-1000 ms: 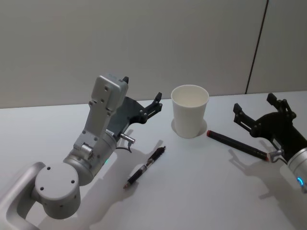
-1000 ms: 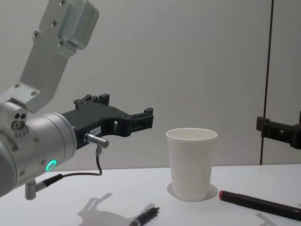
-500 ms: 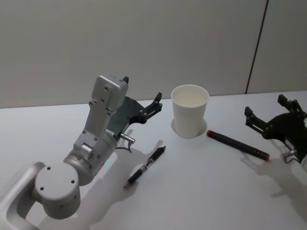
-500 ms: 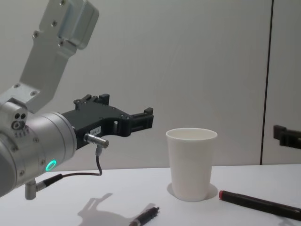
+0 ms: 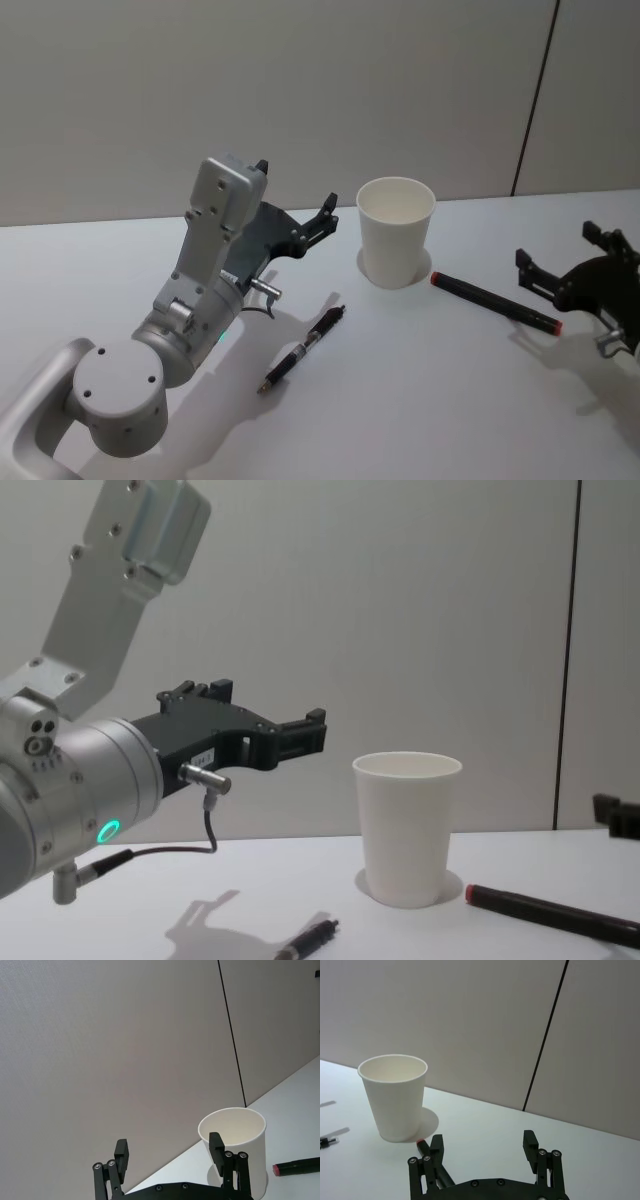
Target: Place the pen into the pen holder.
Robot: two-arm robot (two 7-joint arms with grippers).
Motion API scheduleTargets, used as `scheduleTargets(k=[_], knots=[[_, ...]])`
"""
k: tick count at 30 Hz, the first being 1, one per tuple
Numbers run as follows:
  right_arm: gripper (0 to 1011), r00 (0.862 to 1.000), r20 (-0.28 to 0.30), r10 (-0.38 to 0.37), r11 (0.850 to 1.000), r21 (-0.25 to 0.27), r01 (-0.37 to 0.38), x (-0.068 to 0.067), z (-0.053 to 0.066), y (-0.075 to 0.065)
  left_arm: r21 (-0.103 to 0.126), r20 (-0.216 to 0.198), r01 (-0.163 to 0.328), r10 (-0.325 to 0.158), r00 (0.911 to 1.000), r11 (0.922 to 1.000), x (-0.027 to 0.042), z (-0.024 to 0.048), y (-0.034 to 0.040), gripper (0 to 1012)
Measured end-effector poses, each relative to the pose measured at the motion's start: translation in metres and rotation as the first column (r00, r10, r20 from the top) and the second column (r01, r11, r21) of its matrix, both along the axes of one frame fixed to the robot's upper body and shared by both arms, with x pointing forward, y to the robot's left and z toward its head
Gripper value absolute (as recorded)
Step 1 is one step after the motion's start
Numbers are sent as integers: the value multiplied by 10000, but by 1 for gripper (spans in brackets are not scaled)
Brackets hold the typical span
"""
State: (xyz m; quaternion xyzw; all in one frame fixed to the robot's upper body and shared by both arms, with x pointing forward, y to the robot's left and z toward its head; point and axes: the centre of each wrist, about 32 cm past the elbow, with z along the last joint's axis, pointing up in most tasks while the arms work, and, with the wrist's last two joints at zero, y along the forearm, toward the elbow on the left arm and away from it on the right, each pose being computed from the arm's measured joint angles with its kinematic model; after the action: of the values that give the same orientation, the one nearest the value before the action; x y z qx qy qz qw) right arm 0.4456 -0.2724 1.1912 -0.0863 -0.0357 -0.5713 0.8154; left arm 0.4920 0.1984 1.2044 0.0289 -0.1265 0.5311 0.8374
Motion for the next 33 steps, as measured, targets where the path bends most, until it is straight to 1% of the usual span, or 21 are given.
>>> scheduleTargets(k=[3,5,11,13,15,20,33], knots=[[1001,9998,-171,60,9999,-103,-62,17,-11,8,0,0,0,0,10000,10000,0,0,0,1001],[1001,9991,-397,131,9996,-231,-141,48,-28,23,0,0,0,0,10000,10000,0,0,0,1001],[1001,9963,-826,224,9986,-454,-263,119,-68,57,0,0,-1,1,10000,10000,0,0,0,1001],[1001,9958,-890,234,9984,-489,-278,129,-74,62,1,0,0,0,10000,10000,0,0,0,1001],[1001,9935,-1111,254,9977,-597,-322,166,-97,80,0,0,0,0,10000,10000,0,0,0,1001],[1001,9891,-1446,268,9964,-753,-380,227,-138,108,0,0,0,0,10000,10000,0,0,0,1001],[1001,9769,-2096,418,9931,-985,-636,348,-245,175,0,0,0,0,10000,10000,0,0,0,1001]])
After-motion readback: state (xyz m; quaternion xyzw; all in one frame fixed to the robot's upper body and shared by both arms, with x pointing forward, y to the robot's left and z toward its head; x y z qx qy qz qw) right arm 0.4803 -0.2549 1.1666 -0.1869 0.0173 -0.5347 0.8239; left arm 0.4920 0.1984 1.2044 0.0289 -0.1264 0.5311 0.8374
